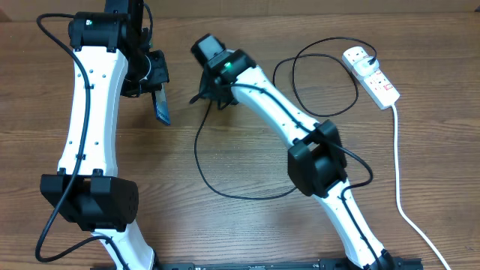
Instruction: Plug charger to phone and switch on socket
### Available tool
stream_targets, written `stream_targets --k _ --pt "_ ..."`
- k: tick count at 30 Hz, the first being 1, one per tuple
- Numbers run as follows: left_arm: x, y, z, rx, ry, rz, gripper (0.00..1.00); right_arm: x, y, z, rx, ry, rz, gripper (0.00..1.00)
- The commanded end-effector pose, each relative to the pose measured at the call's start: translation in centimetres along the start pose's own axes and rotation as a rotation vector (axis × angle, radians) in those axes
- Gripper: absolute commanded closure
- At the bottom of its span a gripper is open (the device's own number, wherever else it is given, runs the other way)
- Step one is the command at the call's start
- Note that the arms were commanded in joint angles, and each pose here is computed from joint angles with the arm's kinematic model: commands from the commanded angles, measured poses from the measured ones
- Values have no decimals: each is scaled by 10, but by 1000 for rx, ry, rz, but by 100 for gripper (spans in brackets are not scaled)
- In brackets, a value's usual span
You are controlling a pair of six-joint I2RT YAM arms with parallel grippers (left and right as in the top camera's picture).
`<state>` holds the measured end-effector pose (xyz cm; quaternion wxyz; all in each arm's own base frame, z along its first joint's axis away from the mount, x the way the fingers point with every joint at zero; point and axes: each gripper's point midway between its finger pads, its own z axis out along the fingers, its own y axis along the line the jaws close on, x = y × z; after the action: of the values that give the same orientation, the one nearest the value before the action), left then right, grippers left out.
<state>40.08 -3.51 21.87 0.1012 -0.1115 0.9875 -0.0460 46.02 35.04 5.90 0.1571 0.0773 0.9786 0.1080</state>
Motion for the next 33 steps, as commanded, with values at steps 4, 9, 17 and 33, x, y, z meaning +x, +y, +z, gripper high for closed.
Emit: stream_targets --k 4,9,17,33 --pt "-4 2 -5 -4 -25 -24 96 5 -6 25 94 -59 20 43" --pt "-5 2 -6 -3 -28 -24 96 6 -13 33 132 -77 28 43" --pt "-5 2 -6 -2 -30 -24 96 10 -33 30 229 -79 43 44" --pt "-5 2 -6 -3 -29 -24 96 7 -1 36 54 -37 41 44"
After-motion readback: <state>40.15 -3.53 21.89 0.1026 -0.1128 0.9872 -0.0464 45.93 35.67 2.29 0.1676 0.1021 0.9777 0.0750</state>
